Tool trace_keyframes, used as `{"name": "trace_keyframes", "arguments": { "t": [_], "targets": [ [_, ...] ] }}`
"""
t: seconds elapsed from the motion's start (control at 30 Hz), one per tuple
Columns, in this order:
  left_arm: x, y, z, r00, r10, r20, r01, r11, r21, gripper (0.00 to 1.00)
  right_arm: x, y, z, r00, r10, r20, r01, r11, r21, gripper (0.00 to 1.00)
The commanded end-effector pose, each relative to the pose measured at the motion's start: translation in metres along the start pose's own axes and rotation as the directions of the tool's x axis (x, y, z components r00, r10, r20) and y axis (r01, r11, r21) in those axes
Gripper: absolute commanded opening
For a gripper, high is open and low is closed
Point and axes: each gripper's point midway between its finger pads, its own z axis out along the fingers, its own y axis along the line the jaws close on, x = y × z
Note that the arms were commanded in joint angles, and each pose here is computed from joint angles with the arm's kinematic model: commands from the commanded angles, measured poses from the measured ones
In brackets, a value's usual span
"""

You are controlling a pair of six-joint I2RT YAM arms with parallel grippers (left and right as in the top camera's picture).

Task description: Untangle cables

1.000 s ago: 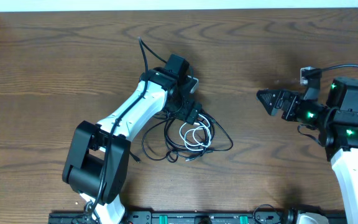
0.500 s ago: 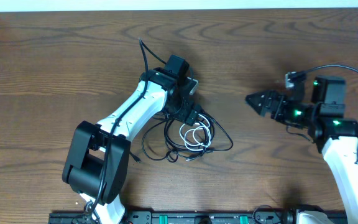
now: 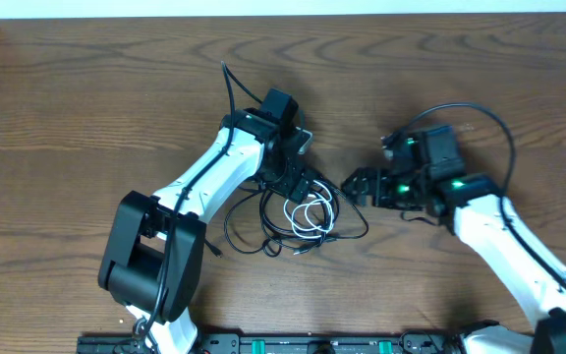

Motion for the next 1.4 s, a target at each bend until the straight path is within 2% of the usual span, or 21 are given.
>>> {"name": "trace_keyframes", "arguments": {
  "t": [0.0,0.17,0.4,0.53,1.03,1.37],
  "targets": [
    [-0.008,0.012,-0.014,0.999,-0.005,0.042,0.006,0.999,-0.034,0.98,-0.004,0.003,0.009,0.998,-0.054,0.011,0.053,0.998,0.044,0.92],
    [-0.012,0.033,-0.041,0.993,-0.026,0.112,0.038,0.993,-0.109,0.98,0.0,-0.003,0.024,0.997,-0.08,-0.002,0.08,0.991,0.106,0.9],
    [-0.015,0.053,-0.08,0.974,-0.071,0.217,0.101,0.987,-0.127,0.98,0.011,0.003,0.058,0.99,-0.132,-0.045,0.136,0.985,0.103,0.86],
    [-0.014,0.057,-0.084,0.971,-0.082,0.225,0.113,0.985,-0.129,0.97,0.024,-0.002,0.077,0.984,-0.149,-0.092,0.161,0.978,0.133,0.79],
    [-0.021,0.058,-0.085,0.965,-0.075,0.251,0.11,0.985,-0.131,0.98,0.024,0.006,0.086,0.975,-0.204,-0.091,0.212,0.972,0.098,0.72],
    [-0.027,0.059,-0.087,0.958,-0.07,0.278,0.11,0.985,-0.133,0.98,0.019,-0.02,0.09,0.957,-0.274,-0.094,0.289,0.929,0.231,0.63]
  ]
}}
